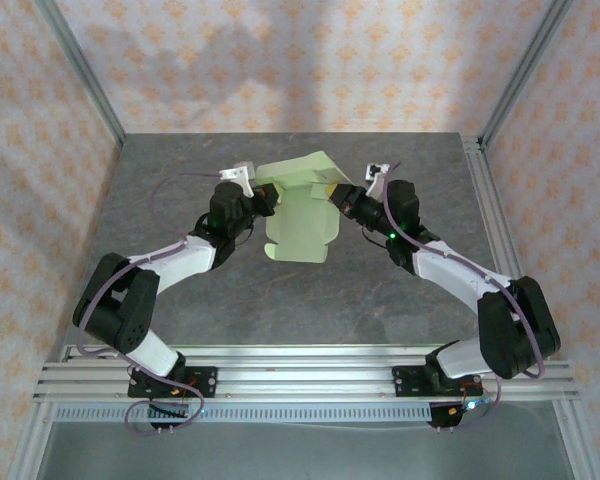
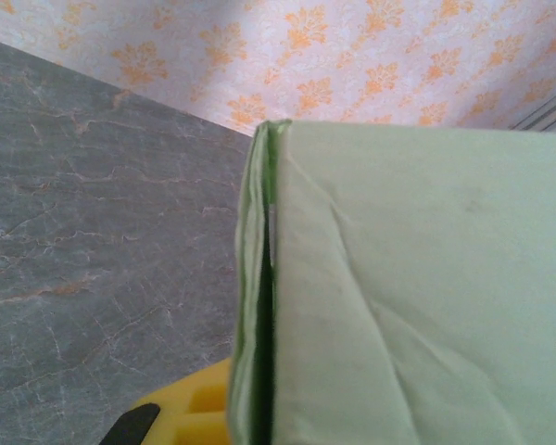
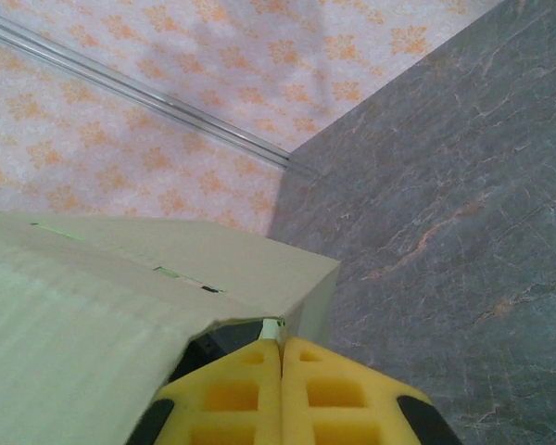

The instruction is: Fold the paper box

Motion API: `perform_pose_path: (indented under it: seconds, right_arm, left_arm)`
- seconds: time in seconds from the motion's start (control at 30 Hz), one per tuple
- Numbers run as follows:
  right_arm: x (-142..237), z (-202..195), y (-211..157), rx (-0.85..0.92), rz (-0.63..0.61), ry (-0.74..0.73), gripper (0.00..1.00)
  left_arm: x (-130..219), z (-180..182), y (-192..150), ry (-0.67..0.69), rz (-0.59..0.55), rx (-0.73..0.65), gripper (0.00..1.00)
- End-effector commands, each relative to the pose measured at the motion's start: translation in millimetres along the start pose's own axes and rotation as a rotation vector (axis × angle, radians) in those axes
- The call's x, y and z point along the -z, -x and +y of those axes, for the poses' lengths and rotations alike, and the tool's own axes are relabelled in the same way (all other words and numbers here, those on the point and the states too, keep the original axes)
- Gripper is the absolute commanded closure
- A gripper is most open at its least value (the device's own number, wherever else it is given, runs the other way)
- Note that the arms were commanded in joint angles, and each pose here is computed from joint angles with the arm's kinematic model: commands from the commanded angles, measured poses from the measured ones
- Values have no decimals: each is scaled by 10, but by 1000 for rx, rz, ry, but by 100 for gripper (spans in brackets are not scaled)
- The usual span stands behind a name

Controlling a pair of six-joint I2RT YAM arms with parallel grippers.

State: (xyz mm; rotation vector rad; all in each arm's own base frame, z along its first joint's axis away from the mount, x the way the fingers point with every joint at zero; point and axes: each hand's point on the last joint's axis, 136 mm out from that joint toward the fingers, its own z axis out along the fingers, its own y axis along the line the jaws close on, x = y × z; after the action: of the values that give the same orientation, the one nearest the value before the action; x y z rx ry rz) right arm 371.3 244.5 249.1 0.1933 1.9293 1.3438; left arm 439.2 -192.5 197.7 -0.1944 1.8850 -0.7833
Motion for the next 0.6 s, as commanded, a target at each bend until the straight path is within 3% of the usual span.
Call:
perform_pose_path:
  seconds: [0.0,0.1,0.2,0.57]
  right_arm:
    - [43,85,66,50,-36,12,74]
    - [145,68,121,93,-85,-20,46]
    - [265,43,168,142,-118,-71,36]
    - [463,242,289,398,-41,-374,35]
  left_arm:
    - [50,-77,157,18,-47,-3,100]
    - [47,70,147,97,-49,10,100]
    - [75,254,147,186,-71,25,100]
    - [182,643,181,401,-116,-43,100]
